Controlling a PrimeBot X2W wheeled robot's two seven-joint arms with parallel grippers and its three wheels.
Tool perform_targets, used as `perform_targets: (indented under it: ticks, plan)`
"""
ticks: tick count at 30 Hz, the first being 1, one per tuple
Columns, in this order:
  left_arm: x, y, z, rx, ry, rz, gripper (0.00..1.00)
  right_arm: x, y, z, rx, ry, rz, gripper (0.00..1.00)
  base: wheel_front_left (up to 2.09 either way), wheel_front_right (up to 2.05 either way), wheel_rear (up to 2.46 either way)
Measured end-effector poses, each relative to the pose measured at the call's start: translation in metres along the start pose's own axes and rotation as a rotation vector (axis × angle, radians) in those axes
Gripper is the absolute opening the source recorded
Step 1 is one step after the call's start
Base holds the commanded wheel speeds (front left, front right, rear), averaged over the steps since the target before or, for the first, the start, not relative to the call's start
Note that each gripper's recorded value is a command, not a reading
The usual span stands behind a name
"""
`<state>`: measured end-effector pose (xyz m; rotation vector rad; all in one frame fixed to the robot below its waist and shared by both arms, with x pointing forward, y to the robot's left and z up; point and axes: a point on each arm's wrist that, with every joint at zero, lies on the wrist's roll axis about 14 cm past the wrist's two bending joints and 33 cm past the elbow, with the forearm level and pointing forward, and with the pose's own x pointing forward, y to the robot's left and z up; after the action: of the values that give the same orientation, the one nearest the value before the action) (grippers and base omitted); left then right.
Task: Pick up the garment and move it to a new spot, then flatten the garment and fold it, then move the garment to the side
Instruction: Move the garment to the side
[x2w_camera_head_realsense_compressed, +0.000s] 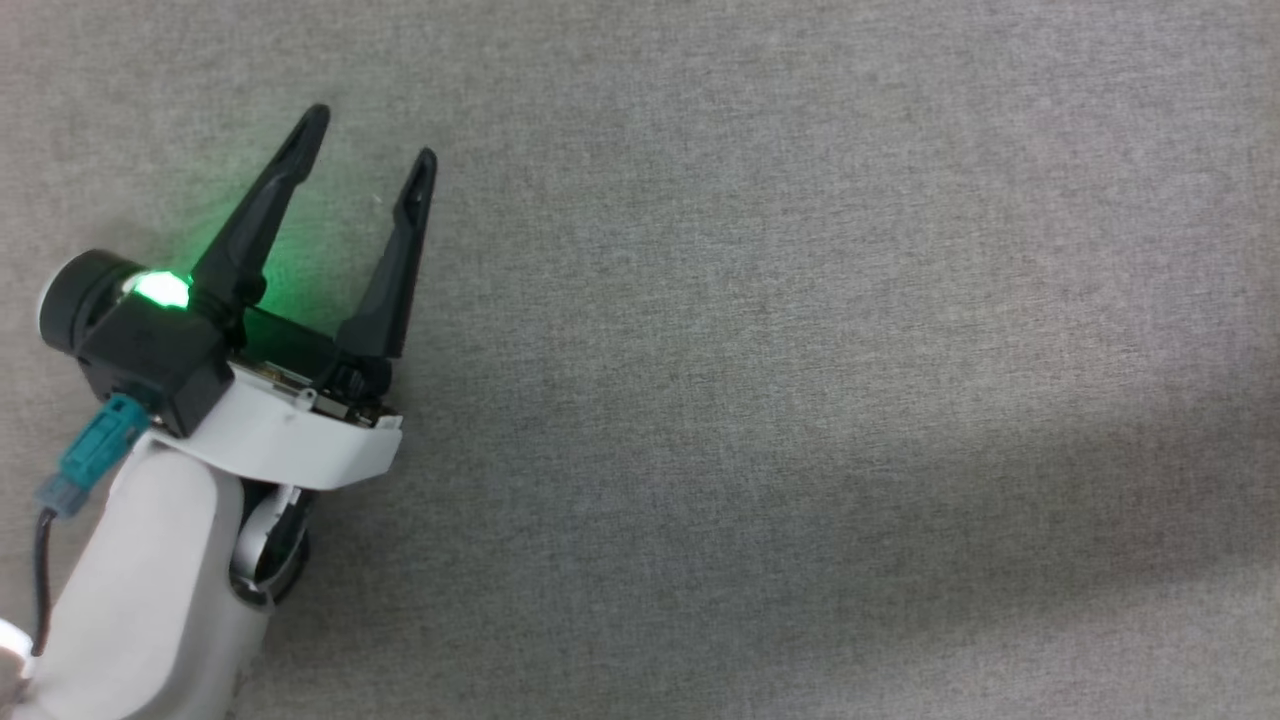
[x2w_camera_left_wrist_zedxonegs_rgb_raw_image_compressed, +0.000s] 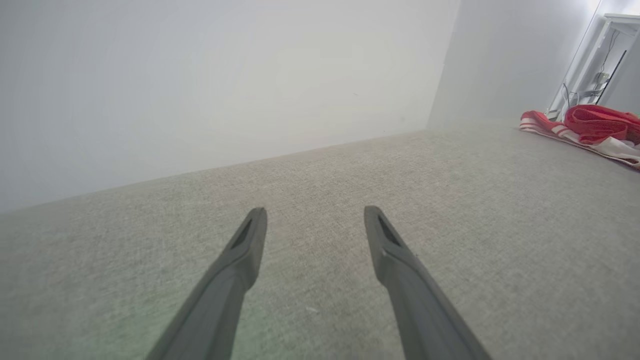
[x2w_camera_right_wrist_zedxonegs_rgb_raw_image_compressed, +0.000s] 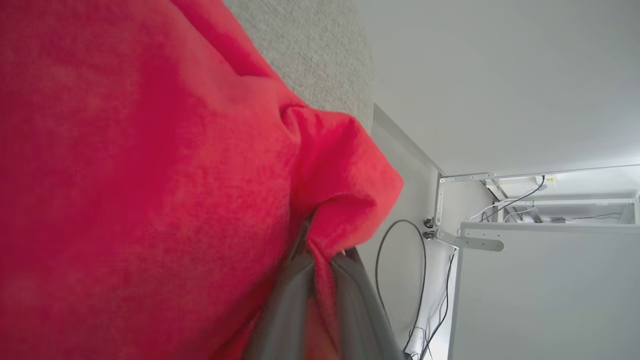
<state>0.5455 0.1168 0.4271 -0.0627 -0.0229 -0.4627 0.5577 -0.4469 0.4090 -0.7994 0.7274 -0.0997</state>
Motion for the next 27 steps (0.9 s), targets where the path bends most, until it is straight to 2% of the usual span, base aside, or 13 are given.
perform_targets:
  ticks: [1, 2, 6, 7, 8, 10, 11, 17, 22, 24, 27]
  plan:
    - [-0.001, 0.002, 0.000, 0.002, 0.001, 0.005, 1.00, 0.001, 0.001, 0.000, 0.007, -0.001, 0.000, 0.10, 0.00, 0.00, 0.00]
    - [-0.002, 0.002, 0.001, 0.002, 0.001, 0.007, 1.00, 0.001, 0.001, 0.000, 0.018, -0.002, -0.002, 0.28, 0.00, 0.00, 0.00]
    - [-0.005, 0.003, 0.004, 0.002, 0.000, 0.020, 1.00, -0.003, -0.007, 0.004, 0.055, -0.020, -0.027, 0.55, 0.00, 0.00, 0.00]
    - [-0.006, 0.003, 0.006, 0.000, -0.001, 0.022, 1.00, -0.005, -0.008, 0.005, 0.058, -0.028, -0.031, 0.75, 0.00, 0.00, 0.00]
    - [-0.007, 0.002, 0.007, -0.001, -0.001, 0.023, 1.00, -0.007, -0.011, 0.007, 0.070, -0.034, -0.038, 0.75, 0.00, 0.00, 0.00]
    - [-0.010, 0.001, 0.010, -0.002, -0.002, 0.027, 1.00, -0.012, -0.018, 0.011, 0.087, -0.053, -0.054, 0.97, 0.00, 0.00, 0.00]
    - [-0.011, 0.001, 0.013, -0.003, -0.004, 0.029, 1.00, -0.015, -0.023, 0.014, 0.099, -0.068, -0.066, 1.00, 0.00, 0.00, 0.00]
    - [-0.025, 0.002, 0.031, -0.001, -0.021, 0.063, 1.00, -0.035, -0.041, 0.035, 0.219, -0.182, -0.112, 1.00, 0.00, 0.00, 0.00]
    - [-0.047, 0.007, 0.047, 0.011, -0.027, 0.108, 1.00, -0.054, -0.028, 0.046, 0.310, -0.274, -0.092, 1.00, 0.00, 0.00, 0.00]
    - [-0.058, 0.009, 0.052, 0.015, -0.024, 0.127, 1.00, -0.062, -0.019, 0.055, 0.391, -0.321, -0.079, 1.00, 0.00, 0.00, 0.00]
    - [-0.070, 0.011, 0.057, 0.020, -0.024, 0.152, 1.00, -0.070, -0.007, 0.064, 0.401, -0.356, -0.050, 1.00, 0.00, 0.00, 0.00]
